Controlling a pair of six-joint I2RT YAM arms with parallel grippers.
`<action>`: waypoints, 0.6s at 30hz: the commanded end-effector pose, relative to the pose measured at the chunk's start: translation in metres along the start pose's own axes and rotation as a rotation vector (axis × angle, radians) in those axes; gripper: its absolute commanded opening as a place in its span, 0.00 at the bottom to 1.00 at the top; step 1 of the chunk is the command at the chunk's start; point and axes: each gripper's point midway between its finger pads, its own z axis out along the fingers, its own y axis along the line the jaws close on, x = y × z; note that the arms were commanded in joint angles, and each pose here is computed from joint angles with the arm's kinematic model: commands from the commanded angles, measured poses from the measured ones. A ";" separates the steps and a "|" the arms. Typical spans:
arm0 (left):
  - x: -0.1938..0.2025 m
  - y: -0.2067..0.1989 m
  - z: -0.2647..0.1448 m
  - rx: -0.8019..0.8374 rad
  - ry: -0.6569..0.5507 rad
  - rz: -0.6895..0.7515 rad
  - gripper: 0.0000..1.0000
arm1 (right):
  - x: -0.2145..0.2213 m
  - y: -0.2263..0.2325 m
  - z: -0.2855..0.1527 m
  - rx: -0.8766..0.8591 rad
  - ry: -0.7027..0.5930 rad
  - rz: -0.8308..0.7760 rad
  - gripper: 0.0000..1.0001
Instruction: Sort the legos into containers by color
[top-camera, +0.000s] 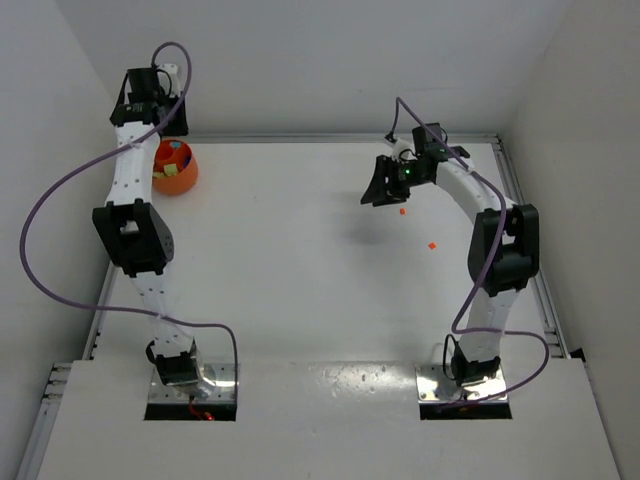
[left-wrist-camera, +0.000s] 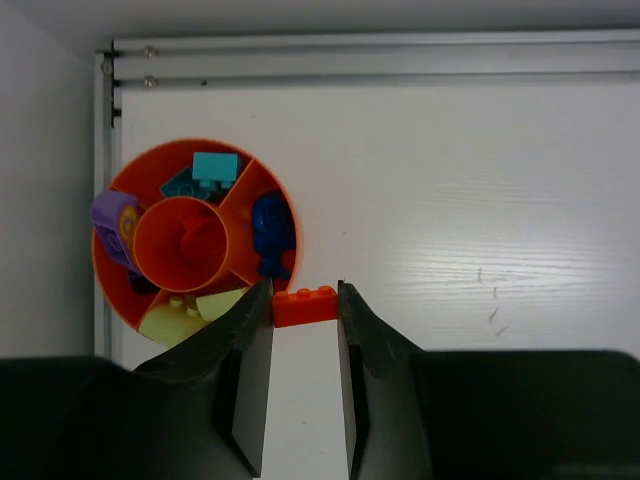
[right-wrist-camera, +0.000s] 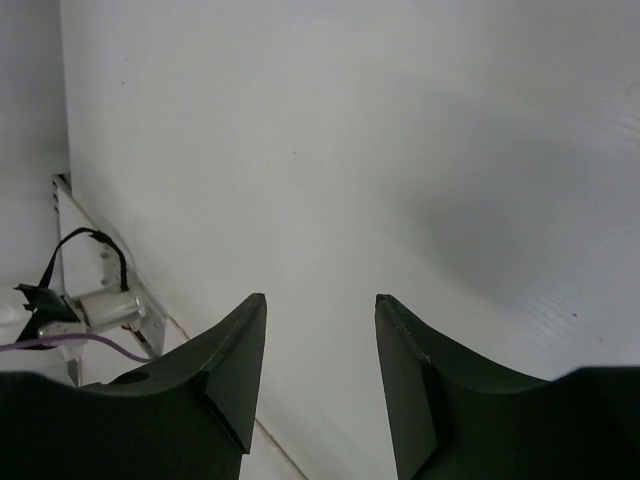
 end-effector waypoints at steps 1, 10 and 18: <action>-0.002 0.024 0.005 -0.081 0.003 -0.044 0.13 | -0.004 0.000 -0.011 0.039 -0.019 -0.049 0.48; 0.011 0.071 0.027 -0.173 0.003 -0.079 0.13 | -0.003 -0.003 -0.009 0.040 -0.012 -0.043 0.48; 0.029 0.098 0.047 -0.230 0.030 -0.089 0.14 | -0.001 -0.005 -0.006 0.041 -0.005 -0.037 0.48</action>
